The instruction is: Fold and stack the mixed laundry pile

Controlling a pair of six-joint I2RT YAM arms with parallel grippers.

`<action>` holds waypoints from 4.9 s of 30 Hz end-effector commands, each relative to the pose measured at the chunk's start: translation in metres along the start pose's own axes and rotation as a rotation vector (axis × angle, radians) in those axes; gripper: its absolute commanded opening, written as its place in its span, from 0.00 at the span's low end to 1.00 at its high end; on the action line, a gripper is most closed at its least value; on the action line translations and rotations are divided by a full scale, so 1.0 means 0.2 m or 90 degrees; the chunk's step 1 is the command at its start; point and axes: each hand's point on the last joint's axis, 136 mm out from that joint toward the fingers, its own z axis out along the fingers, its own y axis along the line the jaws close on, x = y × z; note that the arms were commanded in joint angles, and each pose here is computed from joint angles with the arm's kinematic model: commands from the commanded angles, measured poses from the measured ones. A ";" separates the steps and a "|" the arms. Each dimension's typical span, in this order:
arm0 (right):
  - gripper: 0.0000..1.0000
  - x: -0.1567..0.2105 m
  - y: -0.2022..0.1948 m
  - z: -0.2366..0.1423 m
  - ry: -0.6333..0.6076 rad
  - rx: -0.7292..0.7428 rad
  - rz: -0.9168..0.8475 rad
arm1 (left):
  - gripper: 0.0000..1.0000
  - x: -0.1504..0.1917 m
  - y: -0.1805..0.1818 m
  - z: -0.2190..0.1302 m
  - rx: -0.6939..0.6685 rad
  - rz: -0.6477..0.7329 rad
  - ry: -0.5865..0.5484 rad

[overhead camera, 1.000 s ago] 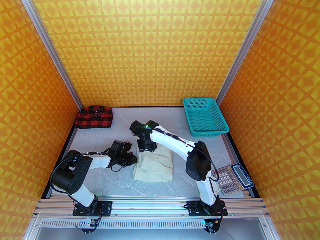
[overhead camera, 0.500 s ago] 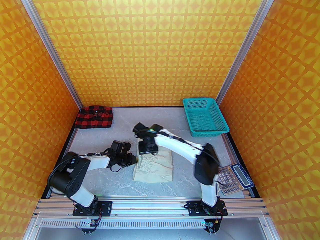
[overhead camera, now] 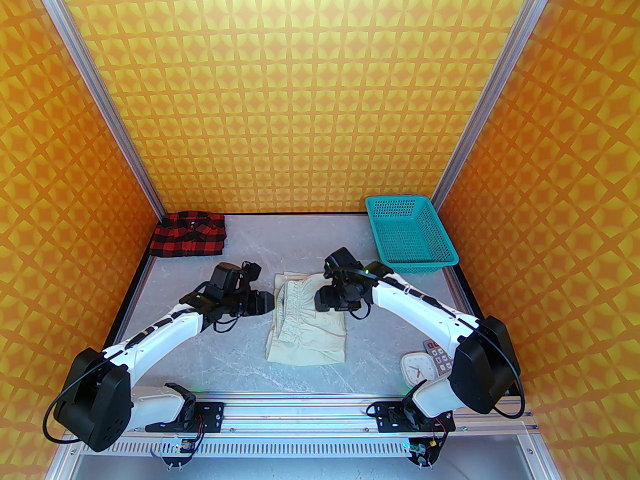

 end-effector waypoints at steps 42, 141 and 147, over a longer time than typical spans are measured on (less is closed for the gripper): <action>0.65 0.06 0.31 0.07 -0.057 0.004 -0.397 | 0.44 0.18 0.16 0.04 -0.088 -0.080 0.056; 0.83 0.05 0.10 -0.19 -0.442 0.111 -0.431 | 0.00 -0.51 0.10 0.40 0.019 -0.019 -0.099; 0.84 -0.10 -0.02 -0.35 -0.510 0.136 -0.321 | 0.00 -0.81 0.24 0.17 -0.062 0.070 -0.136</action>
